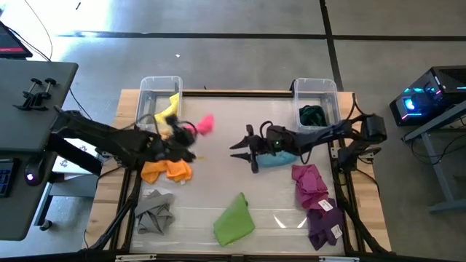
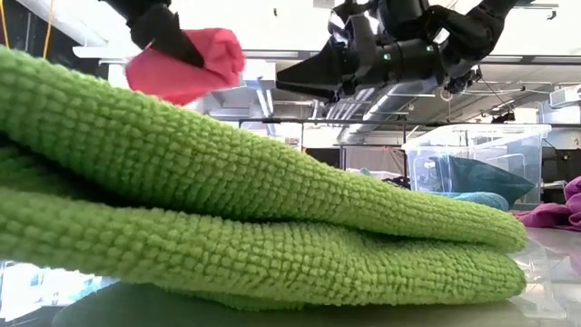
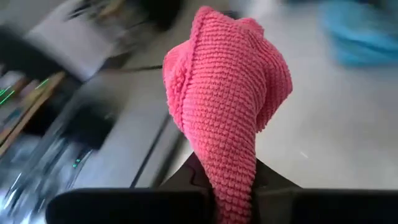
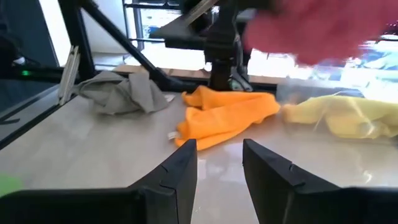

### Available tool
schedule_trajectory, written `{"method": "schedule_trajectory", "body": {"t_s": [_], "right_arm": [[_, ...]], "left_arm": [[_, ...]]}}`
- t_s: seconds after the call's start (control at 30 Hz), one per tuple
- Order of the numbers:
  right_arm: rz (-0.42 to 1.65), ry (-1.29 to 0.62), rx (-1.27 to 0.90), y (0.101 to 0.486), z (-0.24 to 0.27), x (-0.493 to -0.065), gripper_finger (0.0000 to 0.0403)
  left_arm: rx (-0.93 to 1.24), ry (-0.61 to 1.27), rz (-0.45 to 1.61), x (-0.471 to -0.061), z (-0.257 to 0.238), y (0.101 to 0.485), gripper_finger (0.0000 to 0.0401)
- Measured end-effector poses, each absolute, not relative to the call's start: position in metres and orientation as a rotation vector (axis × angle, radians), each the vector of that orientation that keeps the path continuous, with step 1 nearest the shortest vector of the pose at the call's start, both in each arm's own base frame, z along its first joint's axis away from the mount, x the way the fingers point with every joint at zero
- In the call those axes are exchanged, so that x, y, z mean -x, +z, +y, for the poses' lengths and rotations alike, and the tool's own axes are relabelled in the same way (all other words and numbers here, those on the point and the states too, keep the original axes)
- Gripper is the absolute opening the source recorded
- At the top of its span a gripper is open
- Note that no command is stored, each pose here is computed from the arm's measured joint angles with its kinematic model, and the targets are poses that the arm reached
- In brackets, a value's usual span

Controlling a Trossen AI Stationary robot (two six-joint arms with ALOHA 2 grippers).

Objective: Sort towels by color in basket
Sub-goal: Put the pink towel into the left transparent bin, then put the gray towel into the right transparent bin

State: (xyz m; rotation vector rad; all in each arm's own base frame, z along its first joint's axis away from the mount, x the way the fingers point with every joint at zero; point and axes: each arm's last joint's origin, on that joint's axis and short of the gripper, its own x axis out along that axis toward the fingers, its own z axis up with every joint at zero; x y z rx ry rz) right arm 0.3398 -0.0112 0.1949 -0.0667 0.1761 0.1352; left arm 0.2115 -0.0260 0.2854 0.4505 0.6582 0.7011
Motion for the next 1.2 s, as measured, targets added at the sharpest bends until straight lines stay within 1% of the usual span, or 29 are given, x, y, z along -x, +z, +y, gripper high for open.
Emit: {"method": "schedule_trajectory", "body": {"t_s": [0.13, 0.3, 0.4, 0.5, 0.6, 0.7, 0.83, 0.97, 1.07, 1.2], "right_arm": [[0.183, 0.163, 0.091, 0.189, -0.002, -0.342, 0.0123], [0.181, 0.173, 0.091, 0.189, 0.002, -0.342, 0.0124], [0.183, 0.173, 0.087, 0.189, 0.001, -0.342, 0.0124], [0.19, 0.173, 0.086, 0.188, 0.002, -0.342, 0.0124], [0.188, 0.174, 0.091, 0.188, 0.002, -0.342, 0.0124], [0.188, 0.173, 0.085, 0.188, 0.001, -0.342, 0.0124], [0.19, 0.17, 0.068, 0.188, 0.001, -0.342, 0.0124], [0.19, 0.17, 0.068, 0.188, 0.001, -0.342, 0.0124], [0.19, 0.169, 0.068, 0.188, 0.001, -0.342, 0.0124], [0.191, 0.169, 0.068, 0.188, 0.001, -0.342, 0.0124]], "left_arm": [[-0.346, 0.923, 0.573, -0.186, -0.006, 0.301, 0.0009], [-0.166, 1.123, 0.463, -0.158, 0.024, 0.318, 0.0009], [-0.068, 1.229, 0.436, -0.145, 0.042, 0.319, 0.0012], [-0.009, 1.295, 0.458, -0.138, 0.057, 0.31, 0.0025], [-0.001, 1.339, 0.529, -0.135, 0.071, 0.299, 0.0052], [0.0, 1.408, 0.574, -0.132, 0.084, 0.291, 0.0089], [0.02, 1.49, 0.606, -0.127, 0.098, 0.287, 0.0143], [0.046, 1.505, 0.611, -0.124, 0.108, 0.288, 0.0192], [0.04, 1.523, 0.603, -0.122, 0.112, 0.29, 0.0216], [0.042, 1.539, 0.591, -0.12, 0.115, 0.291, 0.023]]}}
